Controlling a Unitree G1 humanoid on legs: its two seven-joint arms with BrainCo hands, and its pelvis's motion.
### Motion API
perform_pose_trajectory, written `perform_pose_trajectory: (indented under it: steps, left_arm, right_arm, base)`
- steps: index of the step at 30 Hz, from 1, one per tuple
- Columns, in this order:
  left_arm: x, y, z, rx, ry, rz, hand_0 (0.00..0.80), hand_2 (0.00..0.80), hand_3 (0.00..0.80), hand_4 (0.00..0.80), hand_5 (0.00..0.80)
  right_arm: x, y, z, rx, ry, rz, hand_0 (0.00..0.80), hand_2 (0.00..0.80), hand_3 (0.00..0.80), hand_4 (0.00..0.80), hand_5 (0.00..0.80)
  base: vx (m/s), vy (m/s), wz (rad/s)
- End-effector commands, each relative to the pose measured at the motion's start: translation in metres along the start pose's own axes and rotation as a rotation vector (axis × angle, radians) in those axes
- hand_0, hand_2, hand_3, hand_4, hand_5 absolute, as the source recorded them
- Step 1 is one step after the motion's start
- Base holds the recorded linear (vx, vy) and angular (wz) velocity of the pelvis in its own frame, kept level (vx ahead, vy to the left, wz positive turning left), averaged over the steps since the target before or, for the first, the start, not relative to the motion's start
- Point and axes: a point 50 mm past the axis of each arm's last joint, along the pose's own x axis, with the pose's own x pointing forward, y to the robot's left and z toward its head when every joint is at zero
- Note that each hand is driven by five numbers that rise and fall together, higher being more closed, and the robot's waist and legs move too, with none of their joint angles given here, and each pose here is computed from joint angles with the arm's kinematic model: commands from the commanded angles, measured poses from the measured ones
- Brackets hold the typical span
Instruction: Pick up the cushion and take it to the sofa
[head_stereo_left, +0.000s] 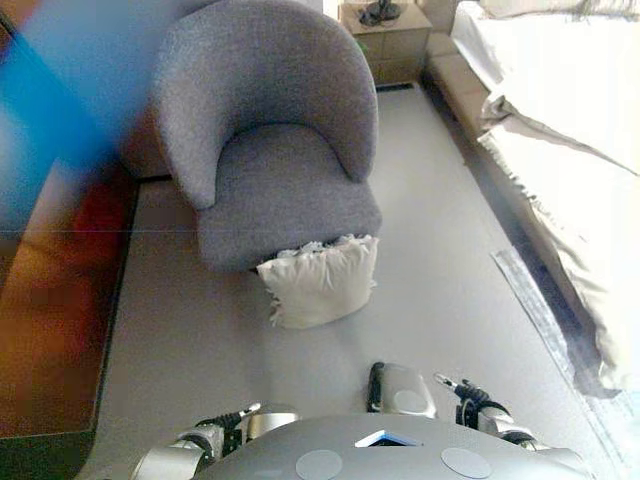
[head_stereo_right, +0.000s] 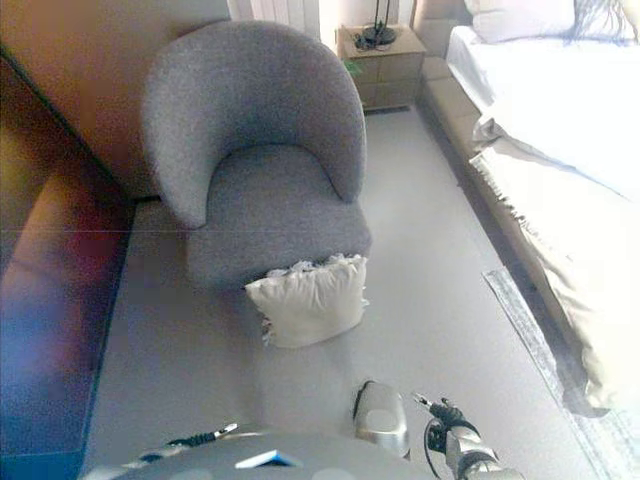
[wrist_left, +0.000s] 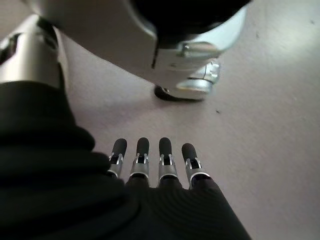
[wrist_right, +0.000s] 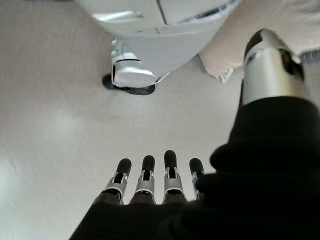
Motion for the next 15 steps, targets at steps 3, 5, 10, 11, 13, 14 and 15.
perform_pose_trajectory:
  steps: [3, 5, 10, 11, 13, 14, 15]
  left_arm:
    - [0.0, -0.007, 0.003, -0.029, -0.042, 0.007, 0.0, 0.0, 0.0, 0.0, 0.0]
    - [0.0, 0.0, 0.0, -0.045, -0.041, 0.021, 0.0, 0.0, 0.0, 0.0, 0.0]
    - [0.0, 0.003, -0.004, 0.02, -0.012, 0.008, 0.0, 0.0, 0.0, 0.0, 0.0]
    - [0.0, 0.002, -0.004, 0.044, -0.004, -0.004, 0.0, 0.0, 0.0, 0.0, 0.0]
    - [0.0, -0.003, -0.002, 0.05, -0.005, -0.023, 0.0, 0.0, 0.0, 0.0, 0.0]
    - [0.0, -0.006, 0.0, 0.042, -0.008, -0.028, 0.0, 0.0, 0.0, 0.0, 0.0]
    - [0.0, -0.007, 0.001, 0.034, -0.011, -0.025, 0.0, 0.0, 0.0, 0.0, 0.0]
  right_arm:
    - [0.001, -0.005, 0.006, 0.001, 0.028, -0.042, 0.0, 0.0, 0.0, 0.0, 0.0]
    - [0.002, -0.001, 0.011, -0.023, 0.02, -0.026, 0.0, 0.0, 0.0, 0.0, 0.0]
    - [0.001, 0.001, 0.002, 0.029, 0.064, -0.037, 0.0, 0.0, 0.0, 0.0, 0.0]
    - [0.001, 0.001, 0.002, 0.035, 0.065, -0.042, 0.0, 0.0, 0.0, 0.0, 0.0]
    - [0.001, 0.005, 0.004, 0.051, 0.055, -0.055, 0.0, 0.0, 0.0, 0.0, 0.0]
    - [0.001, 0.007, 0.006, 0.066, 0.053, -0.059, 0.0, 0.0, 0.0, 0.0, 0.0]
    - [0.001, 0.009, 0.006, 0.07, 0.057, -0.061, 0.0, 0.0, 0.0, 0.0, 0.0]
  base:
    - [0.309, -0.153, -0.07]
    - [0.317, -0.025, -0.09]
    - [0.333, 0.049, 0.15]
    - [0.305, 0.103, 0.06]
    - [0.274, 0.13, 0.05]
    - [0.295, 0.157, 0.06]
    - [0.31, 0.16, -0.09]
